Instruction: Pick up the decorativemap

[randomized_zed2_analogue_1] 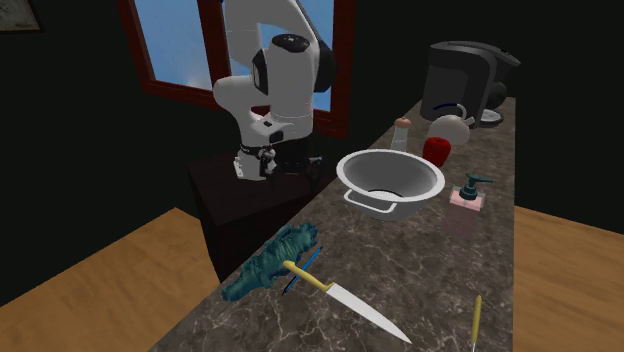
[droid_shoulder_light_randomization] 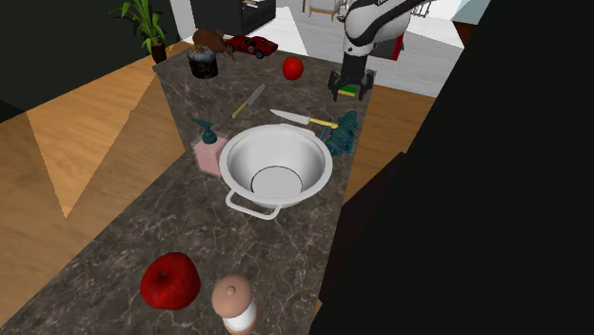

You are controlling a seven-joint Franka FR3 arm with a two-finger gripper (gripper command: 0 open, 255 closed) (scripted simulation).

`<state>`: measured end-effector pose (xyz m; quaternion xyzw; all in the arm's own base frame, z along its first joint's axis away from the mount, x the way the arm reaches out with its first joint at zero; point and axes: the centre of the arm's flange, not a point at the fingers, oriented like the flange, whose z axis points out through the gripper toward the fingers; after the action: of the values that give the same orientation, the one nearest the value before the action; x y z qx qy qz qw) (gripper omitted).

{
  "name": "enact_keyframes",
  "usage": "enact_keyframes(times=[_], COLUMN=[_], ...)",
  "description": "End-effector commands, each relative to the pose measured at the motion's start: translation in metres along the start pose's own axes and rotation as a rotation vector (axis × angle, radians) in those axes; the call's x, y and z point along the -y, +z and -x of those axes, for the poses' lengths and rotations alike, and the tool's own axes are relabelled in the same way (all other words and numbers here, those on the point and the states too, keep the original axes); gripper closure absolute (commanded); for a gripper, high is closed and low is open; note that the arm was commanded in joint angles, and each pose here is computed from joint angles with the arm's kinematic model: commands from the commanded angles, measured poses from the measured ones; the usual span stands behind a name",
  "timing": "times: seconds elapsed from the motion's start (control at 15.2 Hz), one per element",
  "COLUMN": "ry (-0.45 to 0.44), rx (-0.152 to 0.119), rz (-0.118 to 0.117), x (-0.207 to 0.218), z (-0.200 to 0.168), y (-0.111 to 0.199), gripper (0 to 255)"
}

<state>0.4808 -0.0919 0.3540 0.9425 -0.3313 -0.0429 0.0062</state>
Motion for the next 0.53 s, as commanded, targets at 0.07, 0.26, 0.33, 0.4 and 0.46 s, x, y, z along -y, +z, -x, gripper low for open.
enact_keyframes(times=[0.07, 0.26, 0.33, 0.4, 0.46], ry=[0.100, 0.198, 0.230, 0.263, 0.295], rx=[-0.013, -0.025, -0.029, -0.032, -0.036], rz=[0.013, 0.026, 0.031, 0.035, 0.040], x=[-0.004, -0.014, -0.018, -0.022, -0.027], z=[-0.030, -0.058, -0.067, -0.076, -0.085], y=[0.023, 0.047, 0.055, 0.062, 0.070], gripper=[0, 0, 0, 0, 0])
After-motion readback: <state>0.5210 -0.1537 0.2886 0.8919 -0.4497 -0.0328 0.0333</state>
